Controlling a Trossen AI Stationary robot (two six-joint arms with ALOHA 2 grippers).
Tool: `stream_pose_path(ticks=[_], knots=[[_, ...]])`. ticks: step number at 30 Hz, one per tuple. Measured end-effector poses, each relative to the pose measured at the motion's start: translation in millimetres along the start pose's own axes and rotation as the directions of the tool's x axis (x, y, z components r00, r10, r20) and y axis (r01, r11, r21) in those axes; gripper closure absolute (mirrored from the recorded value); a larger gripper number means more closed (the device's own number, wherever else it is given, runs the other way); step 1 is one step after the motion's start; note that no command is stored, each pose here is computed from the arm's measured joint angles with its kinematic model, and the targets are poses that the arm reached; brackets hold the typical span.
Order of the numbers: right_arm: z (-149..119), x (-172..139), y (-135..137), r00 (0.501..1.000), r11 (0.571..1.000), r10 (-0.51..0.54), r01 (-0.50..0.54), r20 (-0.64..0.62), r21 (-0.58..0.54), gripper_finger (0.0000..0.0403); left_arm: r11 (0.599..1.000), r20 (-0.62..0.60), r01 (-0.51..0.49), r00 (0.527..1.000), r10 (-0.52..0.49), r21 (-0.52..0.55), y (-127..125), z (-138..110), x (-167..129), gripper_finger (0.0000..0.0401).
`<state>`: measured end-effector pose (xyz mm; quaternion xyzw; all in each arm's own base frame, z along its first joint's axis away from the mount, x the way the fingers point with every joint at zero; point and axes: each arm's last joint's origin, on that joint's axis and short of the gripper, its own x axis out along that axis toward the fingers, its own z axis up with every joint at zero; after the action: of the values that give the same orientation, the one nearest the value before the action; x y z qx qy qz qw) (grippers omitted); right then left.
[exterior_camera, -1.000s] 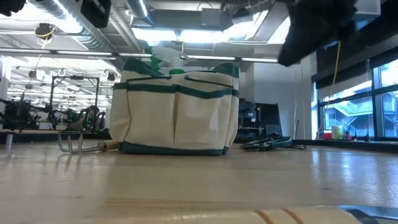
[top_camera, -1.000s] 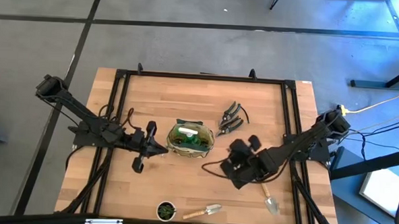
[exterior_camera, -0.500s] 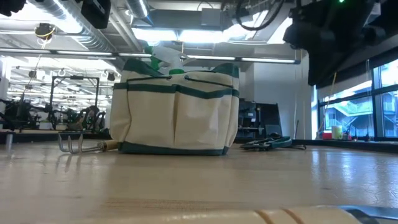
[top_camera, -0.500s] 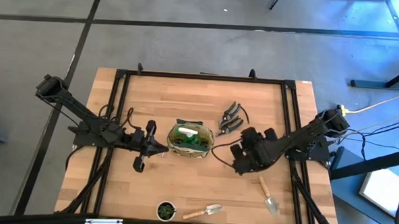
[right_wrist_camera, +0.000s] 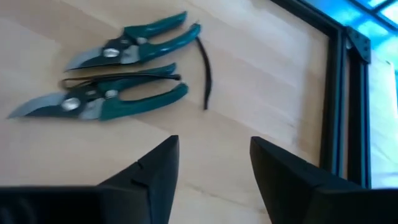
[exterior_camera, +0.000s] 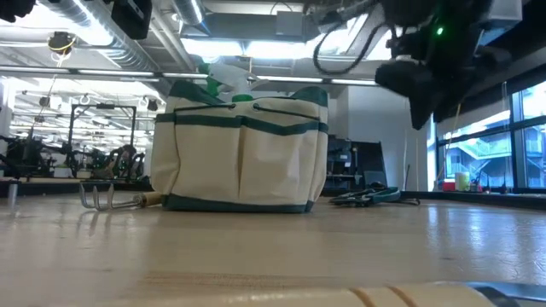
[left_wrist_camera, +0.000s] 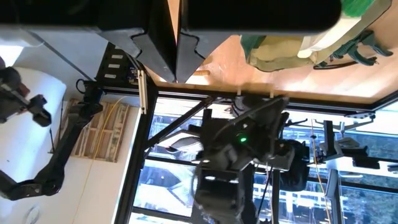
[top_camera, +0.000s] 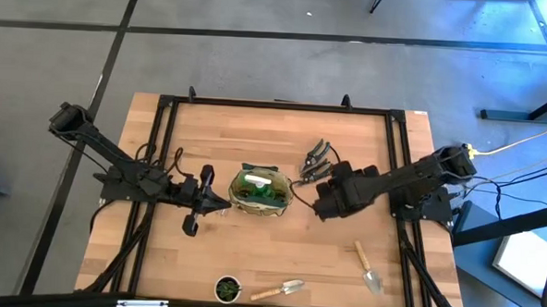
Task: Pick & Place Garden tools in Gardening bag
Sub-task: Put the bottom shear scissors into the side pocket of the green gardening bag
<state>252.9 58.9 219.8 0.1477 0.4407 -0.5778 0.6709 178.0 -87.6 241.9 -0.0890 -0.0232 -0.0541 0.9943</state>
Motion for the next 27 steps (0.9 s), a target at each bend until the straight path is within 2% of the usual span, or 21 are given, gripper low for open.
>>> stream_pose_path(ticks=[4, 10, 16, 27], knots=[[3, 32, 0, 0.994, 0.999, -0.029, 0.032, -0.106, 0.025, 0.0198, 1.000, 0.000, 0.000, 1.000, 0.000, 0.000, 0, 0, 0, 0.0398], [2, 76, 7, 0.973, 0.996, 0.086, -0.076, -0.214, 0.057, 0.0198, 1.000, 0.000, 0.000, 1.000, 0.000, 0.001, 0, 0, 0, 0.0399], [11, 87, 15, 0.956, 0.978, 0.199, -0.177, -0.214, 0.114, 0.0198, 1.000, 0.003, -0.022, 1.000, 0.022, 0.009, 1, 0, 0, 0.0399], [34, 106, 12, 0.919, 0.953, 0.274, -0.220, -0.283, 0.208, 0.0198, 1.000, 0.004, -0.026, 1.000, 0.026, 0.009, 1, 0, 0, 0.0399]])
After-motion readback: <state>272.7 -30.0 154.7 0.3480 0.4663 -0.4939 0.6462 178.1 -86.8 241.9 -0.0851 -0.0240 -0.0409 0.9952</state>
